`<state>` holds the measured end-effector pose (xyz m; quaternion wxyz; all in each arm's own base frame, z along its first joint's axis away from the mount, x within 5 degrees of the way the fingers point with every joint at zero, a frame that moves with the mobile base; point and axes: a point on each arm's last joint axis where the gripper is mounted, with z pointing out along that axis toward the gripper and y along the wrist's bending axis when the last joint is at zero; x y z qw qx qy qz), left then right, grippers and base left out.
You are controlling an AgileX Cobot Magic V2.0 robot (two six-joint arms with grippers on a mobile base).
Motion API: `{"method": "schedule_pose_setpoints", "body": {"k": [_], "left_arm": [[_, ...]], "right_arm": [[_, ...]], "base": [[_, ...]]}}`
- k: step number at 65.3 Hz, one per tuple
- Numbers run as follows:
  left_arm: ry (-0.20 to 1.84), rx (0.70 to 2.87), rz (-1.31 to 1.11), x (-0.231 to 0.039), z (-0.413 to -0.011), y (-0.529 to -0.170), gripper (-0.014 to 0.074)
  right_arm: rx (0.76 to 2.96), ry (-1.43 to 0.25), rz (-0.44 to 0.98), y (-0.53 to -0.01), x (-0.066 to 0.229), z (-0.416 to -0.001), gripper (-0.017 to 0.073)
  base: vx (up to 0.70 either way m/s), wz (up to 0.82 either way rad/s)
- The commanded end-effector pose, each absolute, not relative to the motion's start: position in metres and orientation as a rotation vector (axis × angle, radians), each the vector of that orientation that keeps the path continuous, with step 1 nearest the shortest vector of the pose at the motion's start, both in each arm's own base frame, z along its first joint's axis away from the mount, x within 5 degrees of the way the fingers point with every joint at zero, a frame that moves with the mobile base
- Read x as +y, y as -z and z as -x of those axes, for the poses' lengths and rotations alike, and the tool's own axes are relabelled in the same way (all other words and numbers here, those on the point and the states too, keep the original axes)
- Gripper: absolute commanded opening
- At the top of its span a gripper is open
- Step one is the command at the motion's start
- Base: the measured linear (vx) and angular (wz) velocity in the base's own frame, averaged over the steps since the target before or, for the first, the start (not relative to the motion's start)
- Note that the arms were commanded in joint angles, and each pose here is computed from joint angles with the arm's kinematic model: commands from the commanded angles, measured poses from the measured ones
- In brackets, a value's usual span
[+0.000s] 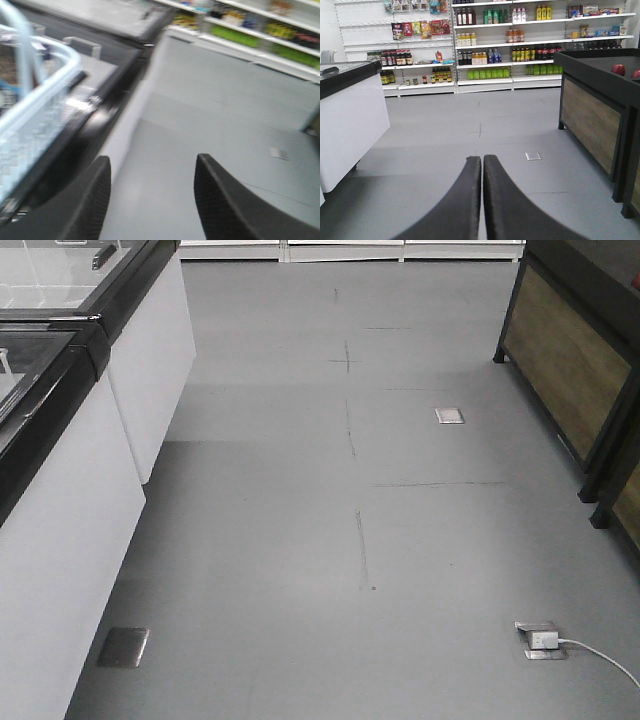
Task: Left arm holds basket, right arm returns cookies
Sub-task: 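Reach the left gripper to the light-blue basket handle and grasp it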
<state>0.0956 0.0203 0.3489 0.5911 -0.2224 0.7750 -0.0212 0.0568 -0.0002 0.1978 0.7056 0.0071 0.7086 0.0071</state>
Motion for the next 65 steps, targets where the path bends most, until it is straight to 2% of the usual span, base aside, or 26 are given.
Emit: {"method": "schedule_pose_setpoints", "body": {"k": [1, 12, 32, 45, 65], "left_arm": [[-0.071, 1.73, 0.519, 0.029, -0.102, -0.372, 0.037], [-0.213, 1.684, 0.643, 0.042, -0.102, -0.385, 0.037], [-0.252, 1.58, 0.777, 0.052, -0.095, -0.397, 0.037], [-0.361, 1.734, 0.679, 0.05, -0.113, -0.387, 0.037], [-0.408, 1.827, 0.785, 0.058, -0.15, -0.402, 0.037]], "right_arm": [[1.492, -0.009, -0.007, -0.204, 0.0, -0.056, -0.0008], [1.492, -0.009, -0.007, -0.204, 0.0, -0.056, -0.0008], [1.492, -0.01, -0.007, -0.204, 0.0, -0.056, -0.0008], [1.492, -0.01, -0.007, -0.204, 0.0, -0.056, -0.0008], [1.492, -0.01, -0.007, -0.204, 0.0, -0.056, -0.0008]], "base": [[0.0, 0.0], [0.0, 0.0], [0.0, 0.0], [0.0, 0.0], [0.0, 0.0]]}}
